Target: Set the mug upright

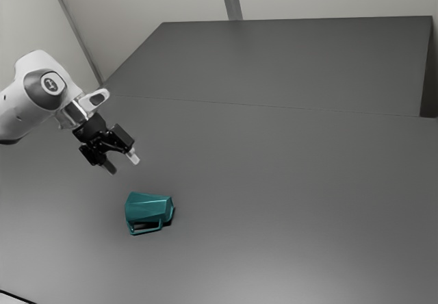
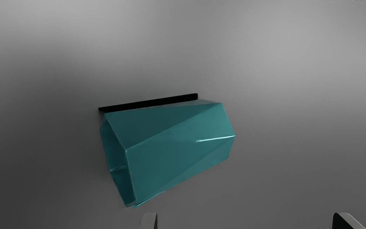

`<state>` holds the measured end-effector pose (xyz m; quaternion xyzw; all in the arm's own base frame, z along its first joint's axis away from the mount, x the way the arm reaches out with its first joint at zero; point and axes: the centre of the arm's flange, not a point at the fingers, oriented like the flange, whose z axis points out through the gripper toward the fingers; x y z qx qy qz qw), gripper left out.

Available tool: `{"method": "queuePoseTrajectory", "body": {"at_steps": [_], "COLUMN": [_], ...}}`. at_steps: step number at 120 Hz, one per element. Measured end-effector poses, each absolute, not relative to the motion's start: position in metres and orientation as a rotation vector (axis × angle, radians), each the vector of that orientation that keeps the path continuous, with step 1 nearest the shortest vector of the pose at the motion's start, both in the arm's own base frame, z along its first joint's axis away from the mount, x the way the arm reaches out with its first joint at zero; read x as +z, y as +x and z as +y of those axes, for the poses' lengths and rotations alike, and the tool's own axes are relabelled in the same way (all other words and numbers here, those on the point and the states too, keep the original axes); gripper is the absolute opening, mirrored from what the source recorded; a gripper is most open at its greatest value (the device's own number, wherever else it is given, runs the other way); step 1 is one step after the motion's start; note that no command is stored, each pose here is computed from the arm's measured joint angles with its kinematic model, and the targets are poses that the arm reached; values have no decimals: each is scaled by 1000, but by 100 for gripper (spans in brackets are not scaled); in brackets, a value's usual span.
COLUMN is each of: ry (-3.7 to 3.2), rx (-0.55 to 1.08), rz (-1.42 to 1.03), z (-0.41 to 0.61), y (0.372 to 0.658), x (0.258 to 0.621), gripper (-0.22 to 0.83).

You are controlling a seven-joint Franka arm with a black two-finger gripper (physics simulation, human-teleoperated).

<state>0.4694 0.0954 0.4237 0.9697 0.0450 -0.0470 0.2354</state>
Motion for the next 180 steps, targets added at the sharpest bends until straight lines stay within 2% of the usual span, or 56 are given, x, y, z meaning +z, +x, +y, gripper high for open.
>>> {"method": "queuePoseTrajectory", "body": {"at_steps": [49,84,97,116,135,145,161,180], "ry": [2416,2289,2248,2210,2187,2181,2164,2153], "rx": [-48,46,60,30,38,59,75,80], "rz": [169,237,230,97,65,78,78,54], "z": [166,190,185,134,124,132,134,130], "y": [439,417,419,434,434,431,429,429], "x": [341,308,297,291,285,284,280,275], "gripper": [62,62,62,62,61,52,29,6]}}
